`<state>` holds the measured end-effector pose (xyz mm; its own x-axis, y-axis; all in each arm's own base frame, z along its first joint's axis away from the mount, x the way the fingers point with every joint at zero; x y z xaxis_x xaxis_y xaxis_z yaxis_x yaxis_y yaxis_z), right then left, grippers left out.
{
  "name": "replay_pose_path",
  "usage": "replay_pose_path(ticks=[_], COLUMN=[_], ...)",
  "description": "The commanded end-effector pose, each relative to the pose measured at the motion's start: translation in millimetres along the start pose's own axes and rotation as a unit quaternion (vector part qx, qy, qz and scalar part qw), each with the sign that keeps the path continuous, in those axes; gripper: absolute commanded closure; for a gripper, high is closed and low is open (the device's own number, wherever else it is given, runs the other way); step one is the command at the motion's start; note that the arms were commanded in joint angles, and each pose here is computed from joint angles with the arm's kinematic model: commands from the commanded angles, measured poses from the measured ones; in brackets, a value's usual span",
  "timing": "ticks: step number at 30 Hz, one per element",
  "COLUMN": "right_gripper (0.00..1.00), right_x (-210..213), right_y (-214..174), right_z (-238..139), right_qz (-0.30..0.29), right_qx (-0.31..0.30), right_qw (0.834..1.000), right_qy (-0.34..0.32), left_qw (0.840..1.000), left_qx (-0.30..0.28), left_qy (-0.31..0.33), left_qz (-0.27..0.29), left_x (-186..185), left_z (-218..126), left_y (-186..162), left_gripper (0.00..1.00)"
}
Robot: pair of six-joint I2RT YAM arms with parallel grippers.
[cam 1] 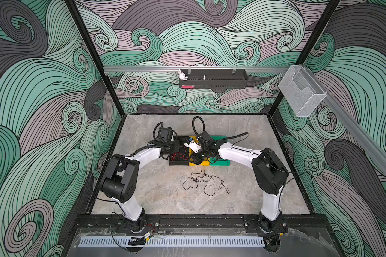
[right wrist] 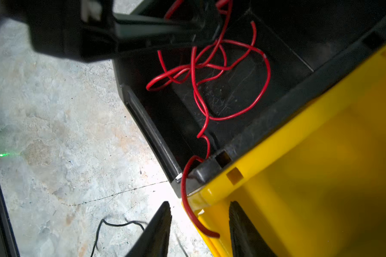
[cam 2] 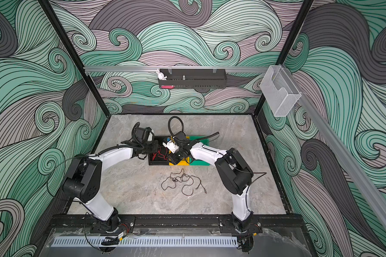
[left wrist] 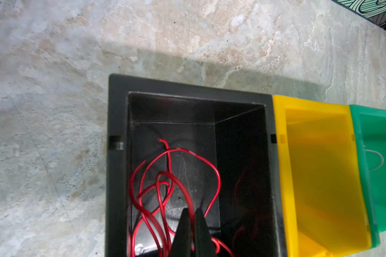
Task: Untangle the cables
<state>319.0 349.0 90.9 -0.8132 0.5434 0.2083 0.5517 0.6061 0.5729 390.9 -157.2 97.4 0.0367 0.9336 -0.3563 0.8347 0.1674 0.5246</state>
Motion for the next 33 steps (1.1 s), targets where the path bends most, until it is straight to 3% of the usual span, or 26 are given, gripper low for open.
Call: replay_pose_path(ticks=[1, 10, 21, 33], right_gripper=[0.6, 0.73, 1.0, 1.0], right_x=[4.0, 5.9, 24.9, 15.9], right_y=[9.8, 14.8, 27.1, 52.1], right_z=[-7.7, -15.7, -24.0, -2.7], right_qz=[-0.014, -0.029, -0.051, 0.014], right_qx=[-0.017, -0.018, -0.025, -0.026], right_qw=[1.0, 0.999, 0.998, 1.0], right_qy=[-0.002, -0.009, -0.012, -0.005], left_qw=[1.0, 1.0, 1.0, 1.0], left_qx=[-0.003, -0.002, 0.005, 0.008], left_qy=[0.004, 0.004, 0.017, 0.016], left_qz=[0.002, 0.001, -0.001, -0.019], left_x=[0.6, 1.0, 6.7, 12.1], left_z=[1.1, 2.8, 9.3, 14.4], left_y=[8.5, 8.0, 4.3, -7.6], left_gripper=[0.99, 0.99, 0.99, 0.99])
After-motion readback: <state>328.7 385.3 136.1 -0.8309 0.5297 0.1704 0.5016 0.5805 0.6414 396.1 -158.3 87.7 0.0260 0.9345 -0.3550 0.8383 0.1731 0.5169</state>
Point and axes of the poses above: each gripper's point midway between its finger pads, its own z axis out along the fingers, its own x axis along the line the jaws close on, y = z × x, the point moved 2 cm from there along -z, back along the fingers
